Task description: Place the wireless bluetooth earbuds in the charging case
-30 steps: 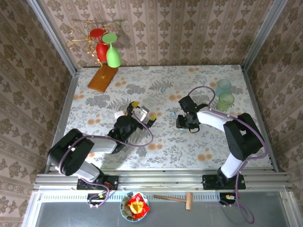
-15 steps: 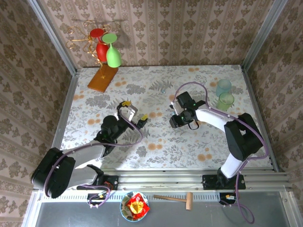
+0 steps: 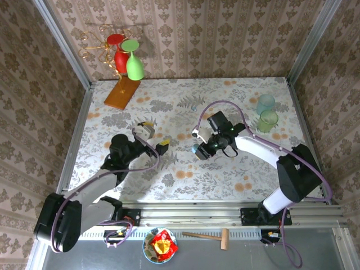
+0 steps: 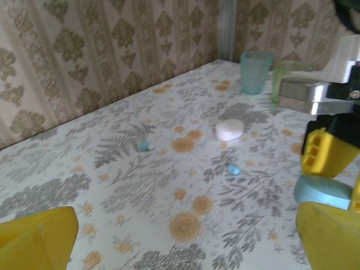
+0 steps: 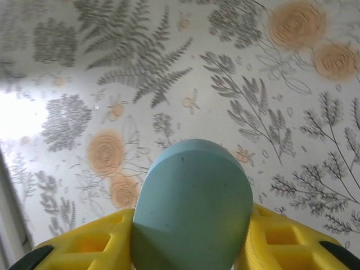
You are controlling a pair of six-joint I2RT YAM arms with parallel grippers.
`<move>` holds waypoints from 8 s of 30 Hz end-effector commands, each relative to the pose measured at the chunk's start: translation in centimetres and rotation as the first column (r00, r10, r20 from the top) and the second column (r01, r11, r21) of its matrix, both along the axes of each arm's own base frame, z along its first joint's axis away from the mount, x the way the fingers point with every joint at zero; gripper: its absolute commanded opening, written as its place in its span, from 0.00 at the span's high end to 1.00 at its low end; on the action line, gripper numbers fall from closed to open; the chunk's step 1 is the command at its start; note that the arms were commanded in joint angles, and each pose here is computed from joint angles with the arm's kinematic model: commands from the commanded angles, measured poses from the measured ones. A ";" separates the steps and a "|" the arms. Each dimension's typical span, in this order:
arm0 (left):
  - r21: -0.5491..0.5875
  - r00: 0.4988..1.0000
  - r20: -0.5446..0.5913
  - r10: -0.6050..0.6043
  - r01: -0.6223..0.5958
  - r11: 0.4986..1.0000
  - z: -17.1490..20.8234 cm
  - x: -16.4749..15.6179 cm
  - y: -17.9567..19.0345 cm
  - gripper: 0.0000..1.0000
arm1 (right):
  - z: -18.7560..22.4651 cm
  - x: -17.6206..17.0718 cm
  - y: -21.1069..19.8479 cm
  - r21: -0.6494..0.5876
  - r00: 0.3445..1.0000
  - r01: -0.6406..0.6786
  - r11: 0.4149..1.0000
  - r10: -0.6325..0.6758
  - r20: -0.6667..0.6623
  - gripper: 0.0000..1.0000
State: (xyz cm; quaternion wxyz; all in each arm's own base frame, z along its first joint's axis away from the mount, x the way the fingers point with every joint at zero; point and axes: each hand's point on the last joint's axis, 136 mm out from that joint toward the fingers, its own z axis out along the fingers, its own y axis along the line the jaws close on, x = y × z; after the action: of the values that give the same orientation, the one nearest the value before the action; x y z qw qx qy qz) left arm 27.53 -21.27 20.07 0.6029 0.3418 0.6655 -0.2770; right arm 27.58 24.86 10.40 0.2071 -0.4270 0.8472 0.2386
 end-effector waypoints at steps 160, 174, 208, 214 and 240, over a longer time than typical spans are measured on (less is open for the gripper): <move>-0.167 0.926 0.165 -0.339 0.365 0.916 6.9 -4.0 -3.5 0.67 | 4.9 11.2 -7.6 0.149 0.618 0.782 0.606 -0.784 -0.057 0.07; -0.167 0.928 0.168 -0.332 0.359 0.918 6.9 -4.4 -3.3 0.66 | -2.1 21.4 -3.8 -0.044 0.661 0.747 0.663 -0.748 -0.058 0.30; -0.169 0.929 0.159 -0.335 0.360 0.918 6.4 -4.7 -3.0 0.66 | -7.2 28.9 0.1 -0.063 0.739 0.655 0.753 -0.655 -0.157 0.46; -0.170 0.929 0.157 -0.335 0.360 0.917 6.3 -4.7 -3.0 0.66 | -7.4 28.0 -0.2 -0.072 0.743 0.649 0.758 -0.651 -0.153 0.58; -0.170 0.930 0.155 -0.334 0.358 0.918 6.3 -4.6 -3.0 0.66 | -4.8 26.3 -1.5 -0.039 0.714 0.691 0.722 -0.690 -0.118 0.76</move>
State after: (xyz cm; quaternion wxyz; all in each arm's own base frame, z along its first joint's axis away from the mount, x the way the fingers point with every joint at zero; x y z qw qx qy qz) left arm 23.21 -24.54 25.48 0.6036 0.4106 0.5390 -0.4201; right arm 54.64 23.42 2.96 0.2129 -0.0712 0.9593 0.1713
